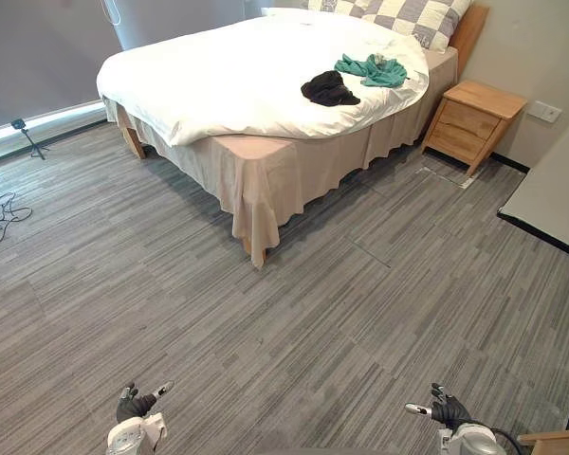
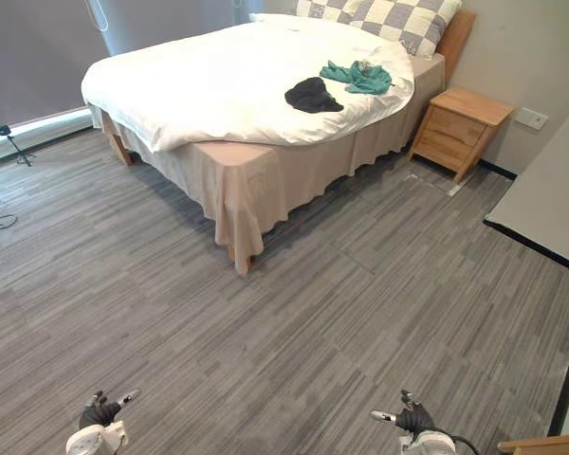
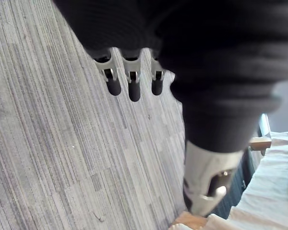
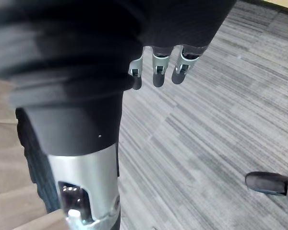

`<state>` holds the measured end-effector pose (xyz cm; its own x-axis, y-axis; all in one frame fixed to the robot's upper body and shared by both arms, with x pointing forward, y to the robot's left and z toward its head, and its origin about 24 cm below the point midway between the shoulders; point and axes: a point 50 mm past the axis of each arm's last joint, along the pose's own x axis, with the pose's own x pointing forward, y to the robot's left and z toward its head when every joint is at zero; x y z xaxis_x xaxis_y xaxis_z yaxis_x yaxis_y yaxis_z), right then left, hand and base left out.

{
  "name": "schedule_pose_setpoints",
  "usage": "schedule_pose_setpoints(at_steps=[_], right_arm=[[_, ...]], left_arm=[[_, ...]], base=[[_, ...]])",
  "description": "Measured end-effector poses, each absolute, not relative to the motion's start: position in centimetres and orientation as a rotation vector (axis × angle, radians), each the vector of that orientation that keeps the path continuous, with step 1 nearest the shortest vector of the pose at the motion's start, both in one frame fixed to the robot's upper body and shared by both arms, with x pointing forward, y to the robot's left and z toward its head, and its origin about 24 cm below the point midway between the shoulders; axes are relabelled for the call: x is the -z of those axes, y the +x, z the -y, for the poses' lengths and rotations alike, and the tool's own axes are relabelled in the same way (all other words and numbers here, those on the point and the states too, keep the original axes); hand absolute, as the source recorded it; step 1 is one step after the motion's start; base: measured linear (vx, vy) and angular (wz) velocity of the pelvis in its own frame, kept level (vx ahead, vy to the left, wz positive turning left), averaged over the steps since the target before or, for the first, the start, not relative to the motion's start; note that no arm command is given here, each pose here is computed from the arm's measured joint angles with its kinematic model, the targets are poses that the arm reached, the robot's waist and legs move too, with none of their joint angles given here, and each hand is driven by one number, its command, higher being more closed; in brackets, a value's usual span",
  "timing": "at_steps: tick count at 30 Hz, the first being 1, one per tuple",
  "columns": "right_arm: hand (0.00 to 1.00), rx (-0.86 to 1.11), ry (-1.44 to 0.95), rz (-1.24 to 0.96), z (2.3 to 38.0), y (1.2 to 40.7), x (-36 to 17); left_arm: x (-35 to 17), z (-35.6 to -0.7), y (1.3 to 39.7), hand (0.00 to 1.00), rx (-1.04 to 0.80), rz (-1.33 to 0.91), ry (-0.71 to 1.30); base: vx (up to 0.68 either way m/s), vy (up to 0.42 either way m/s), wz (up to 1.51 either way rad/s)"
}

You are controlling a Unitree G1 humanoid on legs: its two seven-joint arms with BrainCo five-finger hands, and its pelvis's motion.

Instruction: Tidy the bed and pick cloth on bed and put in laundry

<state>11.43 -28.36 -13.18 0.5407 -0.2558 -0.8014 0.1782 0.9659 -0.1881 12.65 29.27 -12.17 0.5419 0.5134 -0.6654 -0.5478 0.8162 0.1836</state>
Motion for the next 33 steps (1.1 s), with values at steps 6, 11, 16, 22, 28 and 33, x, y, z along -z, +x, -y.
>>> schedule_pose_setpoints(at_steps=[6,11,16,22,28,33], right_arm=[[0.00,0.285,-0.090,-1.012,28.3,10.8,13.6],[0.00,0.293,-0.085,-0.997,28.3,11.2,13.5],[0.00,0.290,-0.084,-0.978,28.2,11.5,13.4],[0.00,0.281,-0.068,-0.971,27.5,11.6,13.6],[0.00,0.285,-0.066,-0.957,27.1,11.7,13.7],[0.00,0.291,-0.071,-0.954,27.1,11.6,13.7]], left_arm=[[12.3,-29.2,12.6,0.00,-0.622,-0.787,-0.053],[12.7,-28.5,12.5,0.00,-0.582,-0.811,-0.085],[13.3,-27.4,12.0,0.00,-0.550,-0.849,-0.125],[13.7,-26.7,11.7,0.00,-0.543,-0.874,-0.141],[14.3,-25.8,10.9,0.00,-0.537,-0.909,-0.160],[14.7,-25.3,9.9,0.00,-0.524,-0.943,-0.152]], base=[[0.00,-0.005,0.02],[0.00,0.000,0.00],[0.00,0.000,0.00],[0.00,0.000,0.00],[-0.01,-0.003,0.00],[-0.01,-0.004,0.00]])
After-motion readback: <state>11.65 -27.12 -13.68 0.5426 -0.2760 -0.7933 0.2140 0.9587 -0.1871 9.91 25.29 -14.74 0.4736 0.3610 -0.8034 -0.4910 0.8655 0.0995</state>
